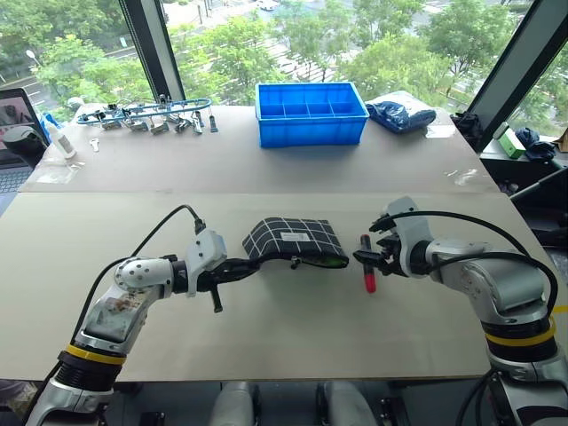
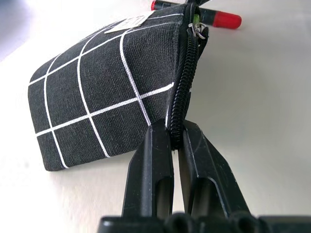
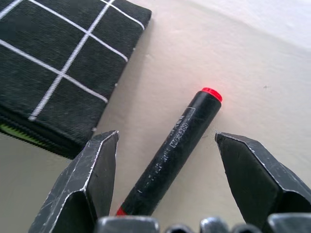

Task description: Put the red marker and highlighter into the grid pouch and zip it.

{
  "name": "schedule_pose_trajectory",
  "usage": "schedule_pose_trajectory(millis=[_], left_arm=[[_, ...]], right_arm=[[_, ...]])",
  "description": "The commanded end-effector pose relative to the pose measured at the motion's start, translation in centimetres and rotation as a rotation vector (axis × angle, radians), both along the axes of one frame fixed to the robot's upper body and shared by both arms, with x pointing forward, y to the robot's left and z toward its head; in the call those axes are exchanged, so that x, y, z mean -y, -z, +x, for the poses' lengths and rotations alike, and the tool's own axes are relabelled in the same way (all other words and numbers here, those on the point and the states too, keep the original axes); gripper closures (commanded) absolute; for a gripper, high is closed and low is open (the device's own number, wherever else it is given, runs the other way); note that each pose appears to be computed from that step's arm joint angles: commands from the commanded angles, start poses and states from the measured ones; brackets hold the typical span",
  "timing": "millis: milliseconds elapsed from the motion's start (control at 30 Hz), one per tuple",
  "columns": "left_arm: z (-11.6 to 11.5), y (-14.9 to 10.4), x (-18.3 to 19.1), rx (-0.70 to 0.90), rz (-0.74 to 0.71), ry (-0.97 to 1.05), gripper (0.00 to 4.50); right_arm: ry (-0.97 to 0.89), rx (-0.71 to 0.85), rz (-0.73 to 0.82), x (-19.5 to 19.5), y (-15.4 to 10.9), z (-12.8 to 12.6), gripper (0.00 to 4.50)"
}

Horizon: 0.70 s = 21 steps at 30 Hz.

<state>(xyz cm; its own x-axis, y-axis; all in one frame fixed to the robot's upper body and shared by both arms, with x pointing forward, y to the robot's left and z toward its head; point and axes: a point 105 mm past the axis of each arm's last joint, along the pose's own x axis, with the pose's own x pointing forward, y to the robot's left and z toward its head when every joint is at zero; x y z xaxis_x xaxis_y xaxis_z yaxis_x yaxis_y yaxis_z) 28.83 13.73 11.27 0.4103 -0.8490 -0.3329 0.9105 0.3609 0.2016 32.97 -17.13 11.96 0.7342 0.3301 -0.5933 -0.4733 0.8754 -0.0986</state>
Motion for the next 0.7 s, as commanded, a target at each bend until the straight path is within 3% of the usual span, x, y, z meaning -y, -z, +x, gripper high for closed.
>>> schedule_pose_trajectory(millis=[33, 333, 533, 700], left_arm=[[0.3, -1.2, -0.3, 0.024, 0.004, -0.020, 4.50], [1.0, -2.4, -0.6, 0.017, 0.095, -0.030, 4.50], [0.9, -1.7, -1.6, 0.027, 0.254, 0.007, 4.50], [0.3, -1.2, -2.4, 0.026, 0.361, 0.062, 4.50]], right_arm=[[0.016, 0.028, -0.011, 0.4, 0.0, 0.2, 0.93], [0.032, -0.039, 0.021, 0.5, 1.6, -0.7, 0.93], [0.036, -0.059, 0.043, 0.2, 2.1, -1.0, 0.93], [0.009, -0.043, 0.037, 0.1, 1.9, -1.1, 2.29]])
